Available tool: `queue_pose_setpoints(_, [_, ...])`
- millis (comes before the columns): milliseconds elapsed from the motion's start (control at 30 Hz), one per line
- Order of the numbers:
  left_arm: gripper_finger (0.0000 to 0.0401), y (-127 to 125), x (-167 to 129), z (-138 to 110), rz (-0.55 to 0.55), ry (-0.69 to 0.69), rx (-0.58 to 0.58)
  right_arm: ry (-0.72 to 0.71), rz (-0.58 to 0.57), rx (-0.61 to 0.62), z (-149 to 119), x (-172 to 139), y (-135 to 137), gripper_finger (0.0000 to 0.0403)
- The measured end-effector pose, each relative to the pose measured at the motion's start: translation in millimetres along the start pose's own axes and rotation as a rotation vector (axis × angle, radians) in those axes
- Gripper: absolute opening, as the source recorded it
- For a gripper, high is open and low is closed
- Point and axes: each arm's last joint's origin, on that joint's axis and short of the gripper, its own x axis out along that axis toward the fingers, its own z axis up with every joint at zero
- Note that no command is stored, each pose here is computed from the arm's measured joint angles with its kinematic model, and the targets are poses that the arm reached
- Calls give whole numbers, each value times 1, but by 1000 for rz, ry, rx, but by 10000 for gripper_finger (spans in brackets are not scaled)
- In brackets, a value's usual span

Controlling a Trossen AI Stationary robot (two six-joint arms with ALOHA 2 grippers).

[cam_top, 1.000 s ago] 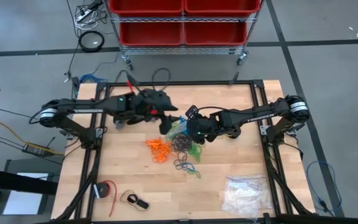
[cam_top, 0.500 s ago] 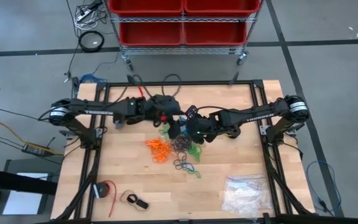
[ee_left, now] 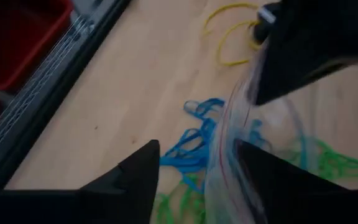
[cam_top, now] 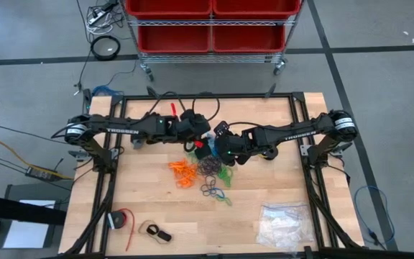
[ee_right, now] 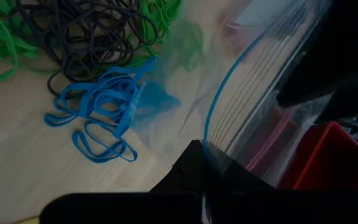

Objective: Sort rubber bands
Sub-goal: Open the transparent zip bag

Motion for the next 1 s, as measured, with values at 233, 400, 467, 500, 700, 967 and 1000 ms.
queue_pose_setpoints(233, [88,1,5,-7,-37,77,17,-10,-10,-2,1,0,-1,0])
queue_pose_setpoints(400, [10,2,6,-5,-11,52,32,-31,-23,-3,6,-3,1,0])
queue_pose_setpoints(467, [9,3,6,-3,13,28,35,-36,-24,3,7,-4,1,0])
queue_pose_setpoints(500, [7,4,6,-1,20,10,35,-37,-23,8,8,-4,2,0])
queue_pose_setpoints(700, [3,15,10,6,50,-43,5,-58,-20,45,12,-7,5,0])
queue_pose_setpoints(967, [2,20,29,12,-117,-90,-69,-160,-40,96,20,-8,0,0])
queue_pose_setpoints(1000, [1,21,32,12,-139,-83,-72,-157,-25,91,18,-8,0,0])
